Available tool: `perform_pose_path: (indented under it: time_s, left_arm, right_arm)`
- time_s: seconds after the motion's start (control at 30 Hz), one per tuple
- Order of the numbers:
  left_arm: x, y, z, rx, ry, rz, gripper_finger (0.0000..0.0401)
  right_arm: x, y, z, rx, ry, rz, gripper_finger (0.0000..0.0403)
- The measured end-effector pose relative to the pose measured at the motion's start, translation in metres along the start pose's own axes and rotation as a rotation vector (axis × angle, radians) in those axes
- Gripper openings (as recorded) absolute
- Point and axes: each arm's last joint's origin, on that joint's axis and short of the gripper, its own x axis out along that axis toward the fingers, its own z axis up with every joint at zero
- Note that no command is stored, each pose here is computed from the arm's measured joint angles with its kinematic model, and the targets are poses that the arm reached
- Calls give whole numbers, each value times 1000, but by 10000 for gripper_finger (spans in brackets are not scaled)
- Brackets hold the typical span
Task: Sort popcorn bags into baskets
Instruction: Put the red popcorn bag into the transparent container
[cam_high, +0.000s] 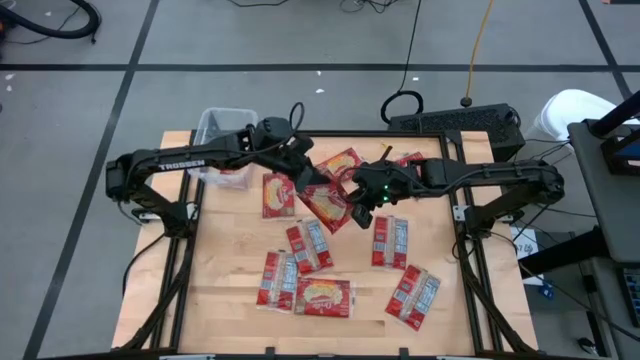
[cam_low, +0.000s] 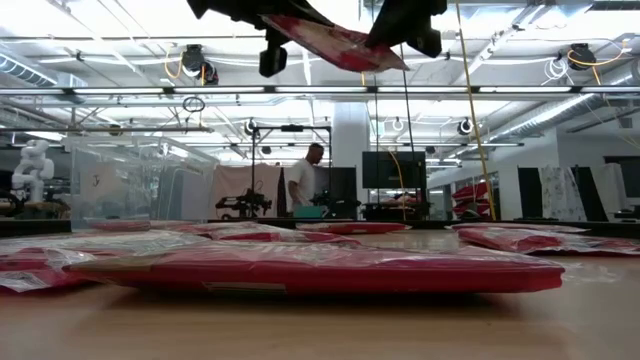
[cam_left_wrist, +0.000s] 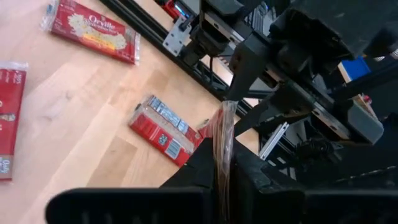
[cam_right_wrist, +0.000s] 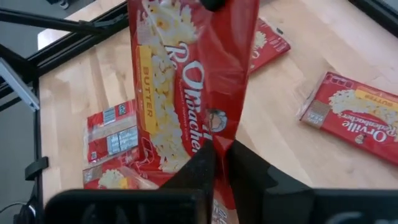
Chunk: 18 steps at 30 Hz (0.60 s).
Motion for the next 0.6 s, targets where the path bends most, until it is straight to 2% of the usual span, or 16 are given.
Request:
perform_pose_path:
  time_s: [0.17, 0.33, 0.6]
  left_arm:
    - [-9, 4, 6, -8, -32, 12, 33]
    - [-36, 5, 19, 1, -118, 20, 22]
    - [-80, -3, 36, 18, -341, 79, 22]
  right_arm:
    - [-14, -9, 3, 58, -26, -11, 91]
    - [-40, -21, 7, 105, -87, -38, 139]
    - [-78, -42, 13, 82, -206, -58, 167]
